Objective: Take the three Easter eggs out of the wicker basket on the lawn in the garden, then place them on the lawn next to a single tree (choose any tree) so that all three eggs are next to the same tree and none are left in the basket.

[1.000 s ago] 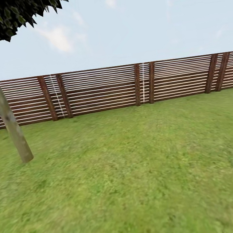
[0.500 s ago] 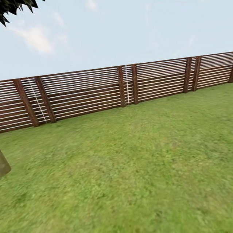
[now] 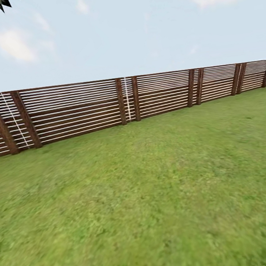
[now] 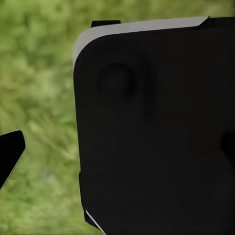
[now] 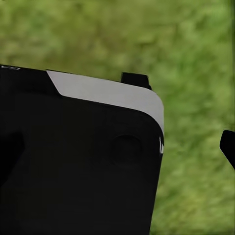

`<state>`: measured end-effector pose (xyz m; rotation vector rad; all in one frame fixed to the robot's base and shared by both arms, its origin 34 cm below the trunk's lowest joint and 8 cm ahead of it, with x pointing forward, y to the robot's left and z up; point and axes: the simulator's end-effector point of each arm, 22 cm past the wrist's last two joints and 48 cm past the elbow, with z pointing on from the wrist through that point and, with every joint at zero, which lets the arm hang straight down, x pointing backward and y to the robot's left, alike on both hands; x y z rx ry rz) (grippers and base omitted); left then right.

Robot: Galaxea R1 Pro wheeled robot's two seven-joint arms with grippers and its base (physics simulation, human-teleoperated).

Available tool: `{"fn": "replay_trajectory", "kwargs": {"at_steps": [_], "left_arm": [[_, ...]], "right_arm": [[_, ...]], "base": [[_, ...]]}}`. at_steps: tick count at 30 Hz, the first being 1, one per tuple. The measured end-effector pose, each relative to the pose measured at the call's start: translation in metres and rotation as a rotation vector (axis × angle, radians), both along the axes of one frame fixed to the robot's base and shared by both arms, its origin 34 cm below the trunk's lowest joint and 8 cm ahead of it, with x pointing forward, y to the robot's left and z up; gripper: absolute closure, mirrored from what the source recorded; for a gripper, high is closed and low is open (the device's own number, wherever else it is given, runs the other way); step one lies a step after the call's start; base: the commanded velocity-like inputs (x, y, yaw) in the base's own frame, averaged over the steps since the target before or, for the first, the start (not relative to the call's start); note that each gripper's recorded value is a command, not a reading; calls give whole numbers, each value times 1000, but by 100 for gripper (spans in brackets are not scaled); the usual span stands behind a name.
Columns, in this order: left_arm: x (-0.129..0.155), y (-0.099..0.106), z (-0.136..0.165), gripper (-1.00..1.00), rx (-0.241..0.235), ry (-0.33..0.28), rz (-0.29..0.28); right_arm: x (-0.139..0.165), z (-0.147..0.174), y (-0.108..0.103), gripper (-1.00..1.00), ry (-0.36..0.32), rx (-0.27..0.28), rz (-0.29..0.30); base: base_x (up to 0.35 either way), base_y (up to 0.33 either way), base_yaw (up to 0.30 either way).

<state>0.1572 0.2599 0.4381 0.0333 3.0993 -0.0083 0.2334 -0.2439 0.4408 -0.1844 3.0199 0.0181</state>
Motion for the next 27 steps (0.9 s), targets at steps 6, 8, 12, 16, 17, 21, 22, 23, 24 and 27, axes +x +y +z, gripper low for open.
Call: {"fn": "replay_trajectory", "kwargs": {"at_steps": [6,8,12,16,17,21,22,23,24,27], "left_arm": [[1,0,0,-100,0,-2,0],[1,0,0,-100,0,-3,0],[2,0,0,-100,-1,-4,0],[2,0,0,-100,0,-6,0],[2,0,0,-100,-1,-6,0],[3,0,0,-100,-1,-7,-1],[3,0,0,-100,-1,-8,-1],[3,0,0,-100,-1,-8,-1],[3,0,0,-100,-1,-9,-1],[4,0,0,-100,-1,-10,0]], "right_arm": [[1,0,0,-100,-2,0,1],[1,0,0,-100,-3,0,0],[2,0,0,-100,-4,0,1],[2,1,0,-100,-6,0,1],[2,1,0,-100,-7,0,1],[3,1,0,-100,-9,0,1],[3,1,0,-100,-9,0,1],[3,1,0,-100,-9,0,1],[3,1,0,-100,-10,0,0],[4,1,0,-100,-11,0,1]], "base": [[1,0,-286],[0,0,-286],[9,0,-286],[127,0,-286],[268,0,-286],[317,0,-286],[336,0,-286],[337,0,-286],[339,0,-286],[340,0,-286]]}}
